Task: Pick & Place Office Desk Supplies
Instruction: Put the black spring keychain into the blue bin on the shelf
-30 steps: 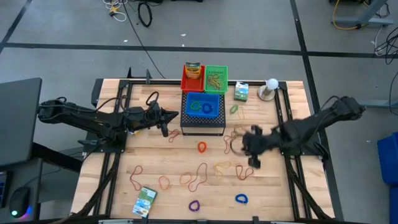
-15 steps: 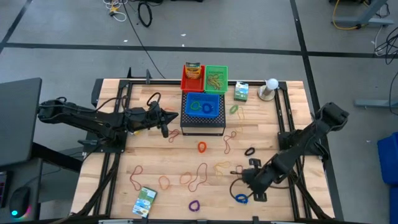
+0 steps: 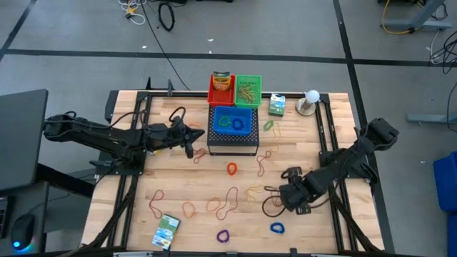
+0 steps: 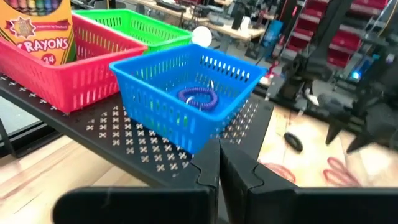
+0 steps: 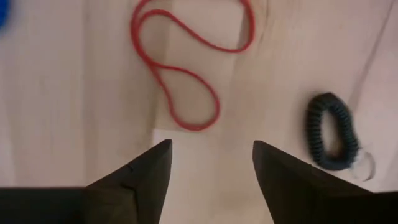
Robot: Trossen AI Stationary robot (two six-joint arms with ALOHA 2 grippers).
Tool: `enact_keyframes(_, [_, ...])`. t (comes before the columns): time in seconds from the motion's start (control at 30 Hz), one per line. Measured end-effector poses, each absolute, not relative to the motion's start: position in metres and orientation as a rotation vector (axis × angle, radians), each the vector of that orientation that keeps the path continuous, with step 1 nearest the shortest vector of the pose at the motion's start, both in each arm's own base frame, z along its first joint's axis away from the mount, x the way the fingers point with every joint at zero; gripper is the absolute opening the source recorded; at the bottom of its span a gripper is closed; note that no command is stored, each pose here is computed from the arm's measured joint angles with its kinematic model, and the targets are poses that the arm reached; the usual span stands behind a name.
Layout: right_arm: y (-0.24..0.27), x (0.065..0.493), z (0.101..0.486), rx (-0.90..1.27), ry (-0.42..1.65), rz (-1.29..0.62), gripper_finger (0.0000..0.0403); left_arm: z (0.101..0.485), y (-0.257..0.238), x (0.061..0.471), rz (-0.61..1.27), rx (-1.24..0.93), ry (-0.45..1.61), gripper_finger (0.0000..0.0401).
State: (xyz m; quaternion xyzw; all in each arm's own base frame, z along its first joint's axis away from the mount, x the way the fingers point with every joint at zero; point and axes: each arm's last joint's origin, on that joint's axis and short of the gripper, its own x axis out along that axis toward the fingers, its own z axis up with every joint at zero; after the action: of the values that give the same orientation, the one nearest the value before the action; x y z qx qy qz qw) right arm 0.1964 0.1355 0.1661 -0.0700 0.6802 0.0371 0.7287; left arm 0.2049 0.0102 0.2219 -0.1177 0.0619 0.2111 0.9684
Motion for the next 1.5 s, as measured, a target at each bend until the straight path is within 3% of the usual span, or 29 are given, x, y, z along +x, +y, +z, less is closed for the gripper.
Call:
enact_keyframes(0.33, [0.08,0.201,0.174,-0.128,1.463,0.065,0.0202,0.217,0.01,0.204,0.428,-0.241,0.173,0.0009])
enact_keyframes(0.67, [0.052,0.204,0.153,-0.14,1.444,0.121,0.0168,0.217,0.01,0.204,0.433,-0.24,0.177,0.0009])
enact_keyframes(1.3, [0.048,0.202,0.148,-0.041,1.451,0.088,0.0011,0.217,0.011,0.203,0.468,-0.235,0.172,0.0009])
enact_keyframes(1.5, [0.049,0.205,0.151,0.064,1.435,-0.001,0.0006,0.217,0.011,0.203,0.469,-0.253,0.17,0.0009])
